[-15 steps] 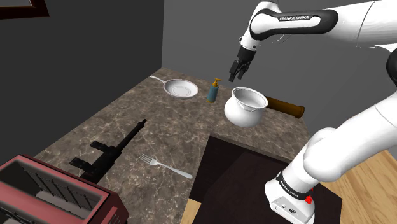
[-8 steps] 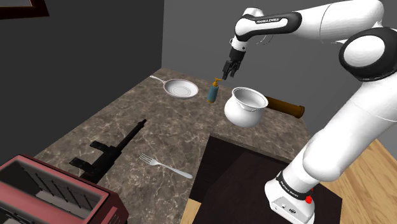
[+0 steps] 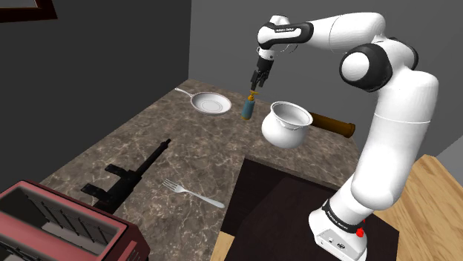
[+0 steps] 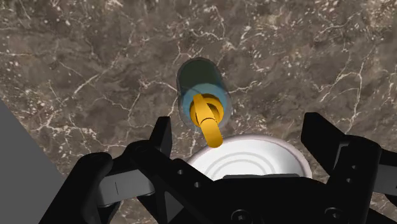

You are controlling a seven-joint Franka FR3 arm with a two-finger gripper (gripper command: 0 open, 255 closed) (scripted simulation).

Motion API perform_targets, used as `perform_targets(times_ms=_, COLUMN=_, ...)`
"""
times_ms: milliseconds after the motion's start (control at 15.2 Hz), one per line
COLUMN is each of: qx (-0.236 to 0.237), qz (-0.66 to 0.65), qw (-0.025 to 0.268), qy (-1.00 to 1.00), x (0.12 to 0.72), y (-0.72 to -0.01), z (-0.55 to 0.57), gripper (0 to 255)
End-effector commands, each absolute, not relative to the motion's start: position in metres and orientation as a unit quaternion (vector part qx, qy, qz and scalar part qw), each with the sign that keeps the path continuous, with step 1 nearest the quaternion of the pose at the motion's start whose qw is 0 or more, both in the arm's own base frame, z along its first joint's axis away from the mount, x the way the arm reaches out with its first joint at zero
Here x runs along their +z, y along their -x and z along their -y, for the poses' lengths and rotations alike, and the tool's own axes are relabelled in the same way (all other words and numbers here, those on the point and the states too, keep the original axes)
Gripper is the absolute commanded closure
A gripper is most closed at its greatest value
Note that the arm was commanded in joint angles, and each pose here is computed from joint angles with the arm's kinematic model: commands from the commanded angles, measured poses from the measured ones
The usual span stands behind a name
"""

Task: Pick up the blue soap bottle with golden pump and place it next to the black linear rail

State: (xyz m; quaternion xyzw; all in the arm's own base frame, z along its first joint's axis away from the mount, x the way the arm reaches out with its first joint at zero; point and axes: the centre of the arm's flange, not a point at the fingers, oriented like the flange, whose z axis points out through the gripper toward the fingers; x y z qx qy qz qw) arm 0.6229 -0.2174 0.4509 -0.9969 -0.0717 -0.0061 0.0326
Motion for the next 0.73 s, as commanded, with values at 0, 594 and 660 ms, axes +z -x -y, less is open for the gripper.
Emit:
perform_targets(times_ms=0, qx=-0.005, qz=0.08, qw=0.031, qy=0.996, x=0.439, y=-0.642, z=0.23, gripper=0)
perform_targets(times_ms=594, qx=-0.005, qz=0.08, qw=0.031, qy=0.996, x=0.399, y=-0.642, z=0.227, gripper=0)
perform_targets(times_ms=660, qx=-0.005, qz=0.08, qw=0.031, qy=0.996, x=0.399, y=-0.642, z=0.227, gripper=0)
